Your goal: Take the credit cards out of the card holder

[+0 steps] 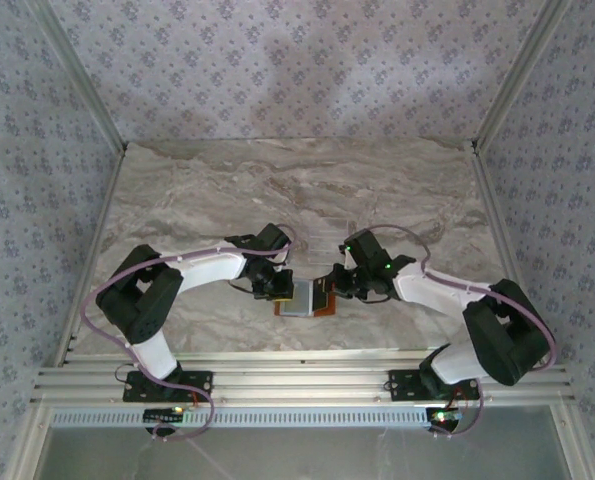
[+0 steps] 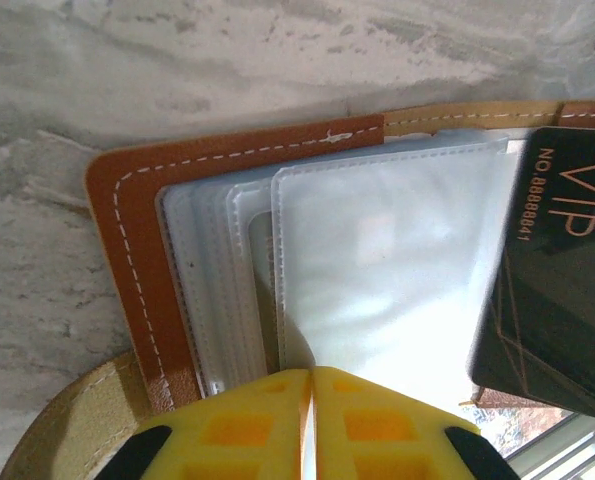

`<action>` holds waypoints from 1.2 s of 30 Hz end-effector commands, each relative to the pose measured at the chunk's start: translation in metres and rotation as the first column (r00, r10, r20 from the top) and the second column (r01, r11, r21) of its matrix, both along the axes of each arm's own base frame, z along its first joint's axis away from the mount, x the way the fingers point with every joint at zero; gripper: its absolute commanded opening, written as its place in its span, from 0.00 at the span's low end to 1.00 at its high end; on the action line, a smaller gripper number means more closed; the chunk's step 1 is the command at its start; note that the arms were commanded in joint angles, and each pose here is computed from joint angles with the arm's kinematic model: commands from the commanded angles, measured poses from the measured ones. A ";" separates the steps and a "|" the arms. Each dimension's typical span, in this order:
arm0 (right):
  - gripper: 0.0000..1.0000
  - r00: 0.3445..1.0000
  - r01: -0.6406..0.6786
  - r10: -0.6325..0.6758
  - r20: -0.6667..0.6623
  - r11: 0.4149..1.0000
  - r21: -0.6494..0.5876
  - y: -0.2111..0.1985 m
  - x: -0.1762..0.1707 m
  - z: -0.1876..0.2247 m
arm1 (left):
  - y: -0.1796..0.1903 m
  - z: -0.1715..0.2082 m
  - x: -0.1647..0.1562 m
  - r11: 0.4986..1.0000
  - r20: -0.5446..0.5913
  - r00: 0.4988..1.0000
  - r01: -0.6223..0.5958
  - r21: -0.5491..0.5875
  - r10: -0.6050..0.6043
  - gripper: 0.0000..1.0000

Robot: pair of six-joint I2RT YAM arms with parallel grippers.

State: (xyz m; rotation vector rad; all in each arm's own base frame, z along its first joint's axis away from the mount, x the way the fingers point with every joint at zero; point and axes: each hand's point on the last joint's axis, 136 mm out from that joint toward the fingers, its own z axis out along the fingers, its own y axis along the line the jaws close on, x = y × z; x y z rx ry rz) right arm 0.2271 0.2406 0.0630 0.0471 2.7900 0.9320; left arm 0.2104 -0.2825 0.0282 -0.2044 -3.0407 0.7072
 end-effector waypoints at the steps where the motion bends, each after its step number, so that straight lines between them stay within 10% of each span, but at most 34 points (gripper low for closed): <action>1: 0.02 0.997 -0.063 0.067 0.042 0.995 -0.073 -0.011 -0.003 0.010 | 0.017 -0.007 -0.015 0.996 -0.048 0.999 0.005 0.085 -0.001 0.13; 14: 0.01 0.875 -0.392 0.439 0.206 0.890 -0.231 -0.013 -0.003 0.054 | 0.010 0.024 -0.006 0.999 0.010 1.000 -0.001 0.042 0.001 0.20; 36: 0.00 0.325 -0.709 0.943 0.066 0.289 -0.643 -0.027 0.057 0.086 | 0.029 0.028 -0.004 0.993 0.058 0.998 -0.007 0.121 0.000 0.19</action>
